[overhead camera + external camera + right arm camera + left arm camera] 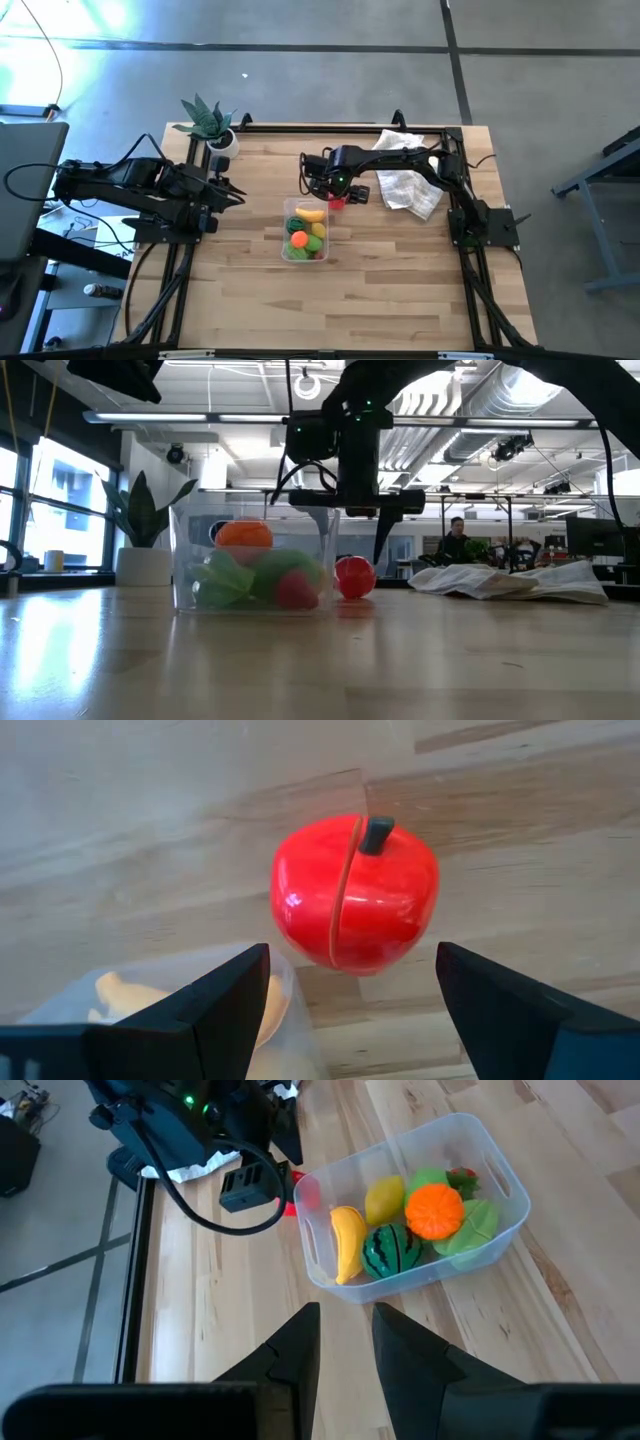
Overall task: Pick and placing Produce into tupperware
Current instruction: Put the apple into the bin
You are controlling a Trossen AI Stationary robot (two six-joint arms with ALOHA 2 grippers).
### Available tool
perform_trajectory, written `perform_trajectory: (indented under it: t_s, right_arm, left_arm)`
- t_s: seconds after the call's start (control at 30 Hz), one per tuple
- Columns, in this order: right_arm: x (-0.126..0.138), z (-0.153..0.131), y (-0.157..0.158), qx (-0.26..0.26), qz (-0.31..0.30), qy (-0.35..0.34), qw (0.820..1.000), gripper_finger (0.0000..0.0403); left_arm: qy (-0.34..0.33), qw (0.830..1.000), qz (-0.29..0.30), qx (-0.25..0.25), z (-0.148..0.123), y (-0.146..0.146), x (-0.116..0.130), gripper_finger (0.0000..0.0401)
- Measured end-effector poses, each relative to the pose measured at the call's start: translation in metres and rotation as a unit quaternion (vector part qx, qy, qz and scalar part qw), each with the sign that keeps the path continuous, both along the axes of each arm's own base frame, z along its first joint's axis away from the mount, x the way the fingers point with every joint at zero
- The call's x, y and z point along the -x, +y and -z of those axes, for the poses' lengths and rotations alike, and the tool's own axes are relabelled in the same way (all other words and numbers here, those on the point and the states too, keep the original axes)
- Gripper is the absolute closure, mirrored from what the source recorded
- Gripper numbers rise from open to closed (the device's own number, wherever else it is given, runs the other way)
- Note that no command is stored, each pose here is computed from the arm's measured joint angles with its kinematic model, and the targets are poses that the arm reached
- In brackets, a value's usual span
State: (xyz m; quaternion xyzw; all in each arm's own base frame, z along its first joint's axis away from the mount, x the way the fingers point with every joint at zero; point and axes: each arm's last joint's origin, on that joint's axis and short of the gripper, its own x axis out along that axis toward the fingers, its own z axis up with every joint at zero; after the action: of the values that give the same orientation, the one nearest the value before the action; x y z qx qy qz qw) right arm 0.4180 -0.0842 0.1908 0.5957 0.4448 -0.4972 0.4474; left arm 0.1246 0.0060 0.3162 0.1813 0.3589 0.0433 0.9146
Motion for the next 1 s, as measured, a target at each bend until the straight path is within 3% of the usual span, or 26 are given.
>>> perform_trajectory:
  t_s: [0.5, 1.0]
  right_arm:
    - [-0.004, 0.0, 0.021, 0.005, 0.004, 0.002, 1.0, 0.0126]
    - [-0.003, 0.0, 0.017, 0.032, -0.005, 0.009, 0.999, 0.0107]
  left_arm:
    - [0.0, 1.0, 0.0, 0.0, 0.0, 0.0, 0.0, 0.0316]
    - [0.0, 1.0, 0.0, 0.0, 0.0, 0.0, 0.0, 0.0316]
